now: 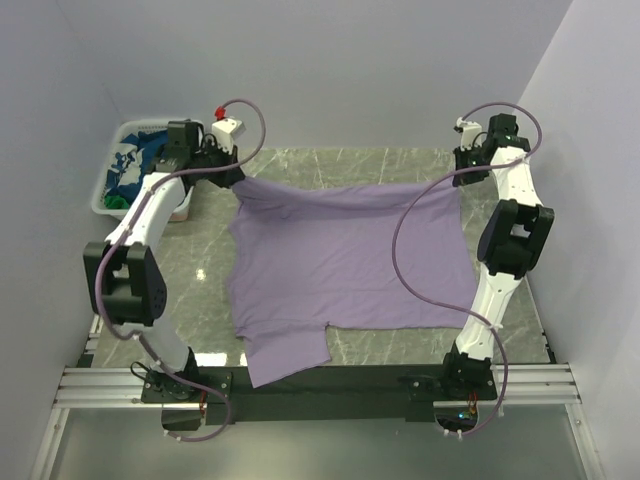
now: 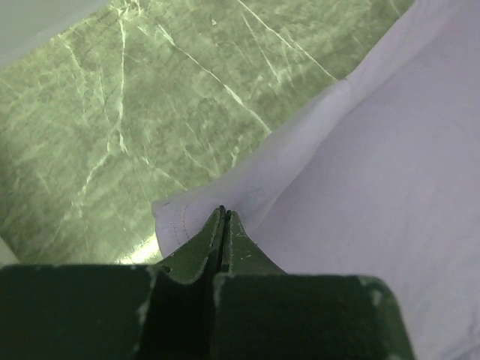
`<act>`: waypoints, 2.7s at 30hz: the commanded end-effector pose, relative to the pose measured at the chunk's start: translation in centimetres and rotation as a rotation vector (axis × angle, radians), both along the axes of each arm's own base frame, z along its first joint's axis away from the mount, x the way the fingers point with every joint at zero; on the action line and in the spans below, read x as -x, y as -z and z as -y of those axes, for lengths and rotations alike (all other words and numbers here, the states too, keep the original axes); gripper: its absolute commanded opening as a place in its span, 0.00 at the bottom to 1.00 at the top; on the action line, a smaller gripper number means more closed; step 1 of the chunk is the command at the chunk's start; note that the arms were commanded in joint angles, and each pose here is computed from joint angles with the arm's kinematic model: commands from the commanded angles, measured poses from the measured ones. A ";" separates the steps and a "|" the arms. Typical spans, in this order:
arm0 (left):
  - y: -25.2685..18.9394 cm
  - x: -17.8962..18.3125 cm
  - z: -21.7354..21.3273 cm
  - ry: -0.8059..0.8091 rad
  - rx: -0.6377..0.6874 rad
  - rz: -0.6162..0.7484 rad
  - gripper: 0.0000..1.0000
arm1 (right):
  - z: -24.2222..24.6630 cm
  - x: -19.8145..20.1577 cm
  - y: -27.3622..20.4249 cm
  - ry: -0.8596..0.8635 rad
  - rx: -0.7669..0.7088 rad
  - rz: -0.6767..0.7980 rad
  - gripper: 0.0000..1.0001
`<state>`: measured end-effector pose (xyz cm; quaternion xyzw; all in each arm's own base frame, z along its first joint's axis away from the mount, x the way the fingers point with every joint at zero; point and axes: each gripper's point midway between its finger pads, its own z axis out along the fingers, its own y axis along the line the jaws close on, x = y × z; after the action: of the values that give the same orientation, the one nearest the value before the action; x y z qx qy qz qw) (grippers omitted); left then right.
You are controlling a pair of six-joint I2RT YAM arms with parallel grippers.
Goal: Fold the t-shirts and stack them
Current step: Fold the tshirt
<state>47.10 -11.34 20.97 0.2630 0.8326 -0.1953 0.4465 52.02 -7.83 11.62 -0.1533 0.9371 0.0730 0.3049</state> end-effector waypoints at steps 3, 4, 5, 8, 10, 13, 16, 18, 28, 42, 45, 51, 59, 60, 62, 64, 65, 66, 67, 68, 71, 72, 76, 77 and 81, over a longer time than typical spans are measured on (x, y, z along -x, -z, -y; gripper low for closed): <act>-1.4 3.8 -0.1 0.000 0.003 0.006 0.00 | 1.0 1.2 -4.2 -0.029 0.015 0.083 0.00; -0.1 4.6 0.0 0.003 0.000 -0.027 0.00 | 1.0 1.4 -4.1 -0.038 0.013 0.082 0.00; 0.3 5.1 0.0 -0.004 -0.006 -0.040 0.00 | 1.0 1.8 -3.5 -0.043 0.009 0.067 0.00; 2.7 6.6 0.2 -0.006 -0.024 -0.088 0.00 | 0.6 2.7 -2.6 -0.065 -0.001 0.040 0.00; 4.4 7.4 0.7 -0.005 -0.036 -0.117 0.00 | 0.4 3.2 -1.9 -0.085 -0.002 0.024 0.00; 6.9 8.2 0.7 -0.033 -0.051 -0.176 0.00 | 0.3 4.5 0.1 -0.108 -0.002 -0.029 0.00; 9.7 9.8 1.0 -0.033 -0.073 -0.242 0.00 | 0.5 5.2 1.6 -0.117 0.012 -0.067 0.00; 10.8 10.7 1.3 -0.024 -0.085 -0.270 0.00 | 0.6 5.6 2.3 -0.120 0.022 -0.088 0.00; 12.4 13.0 1.0 -0.006 -0.124 -0.328 0.00 | 0.8 6.4 3.0 -0.143 0.043 -0.118 0.00; 13.5 14.8 0.6 0.119 -0.194 -0.374 0.01 | 2.7 9.4 4.6 -0.217 0.174 -0.183 0.25; 12.8 15.8 0.8 0.213 -0.208 -0.381 0.26 | 3.8 9.2 3.4 -0.195 0.208 -0.154 0.51; 9.2 13.7 1.2 0.267 -0.196 -0.276 0.59 | 2.5 7.3 -0.5 -0.212 0.163 -0.084 0.55; 10.1 9.7 2.2 0.239 -0.164 -0.296 0.62 | -0.4 6.0 0.9 -0.265 0.126 -0.150 0.51; 10.2 9.6 2.3 0.238 -0.159 -0.302 0.63 | -0.6 6.1 1.3 -0.274 0.132 -0.159 0.51; 10.8 9.2 2.4 0.231 -0.155 -0.322 0.64 | -1.2 6.2 2.0 -0.295 0.149 -0.174 0.52; 11.4 9.2 2.5 0.233 -0.150 -0.336 0.67 | -1.7 6.5 3.0 -0.311 0.148 -0.206 0.52; 11.6 9.2 2.5 0.226 -0.149 -0.342 0.67 | -1.9 6.8 3.2 -0.322 0.157 -0.224 0.52; 11.6 9.1 2.5 0.226 -0.147 -0.345 0.67 | -2.0 7.0 3.6 -0.330 0.161 -0.240 0.50; 11.8 9.1 2.5 0.224 -0.146 -0.349 0.68 | -2.0 7.3 3.9 -0.332 0.167 -0.255 0.49; 12.0 9.2 2.4 0.220 -0.147 -0.354 0.68 | -1.8 7.4 4.1 -0.337 0.191 -0.263 0.48; 11.9 9.2 2.5 0.217 -0.144 -0.348 0.68 | -1.4 8.2 4.9 -0.341 0.215 -0.291 0.47; 11.8 9.2 2.5 0.216 -0.143 -0.349 0.68 | -1.1 8.2 4.7 -0.339 0.232 -0.289 0.43; 11.7 9.1 2.4 0.214 -0.148 -0.346 0.67 | -0.9 8.7 4.4 -0.351 0.248 -0.299 0.22; 11.5 9.1 2.4 0.211 -0.147 -0.343 0.67 | -1.0 9.0 4.3 -0.360 0.246 -0.306 0.17; 11.4 9.4 2.4 0.209 -0.144 -0.342 0.66 | -0.7 9.9 3.0 -0.378 0.261 -0.292 0.00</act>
<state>36.76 -13.11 7.45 0.3404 0.8881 -0.2139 0.2229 43.09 -6.50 5.82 -0.3375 0.9332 0.0462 0.1146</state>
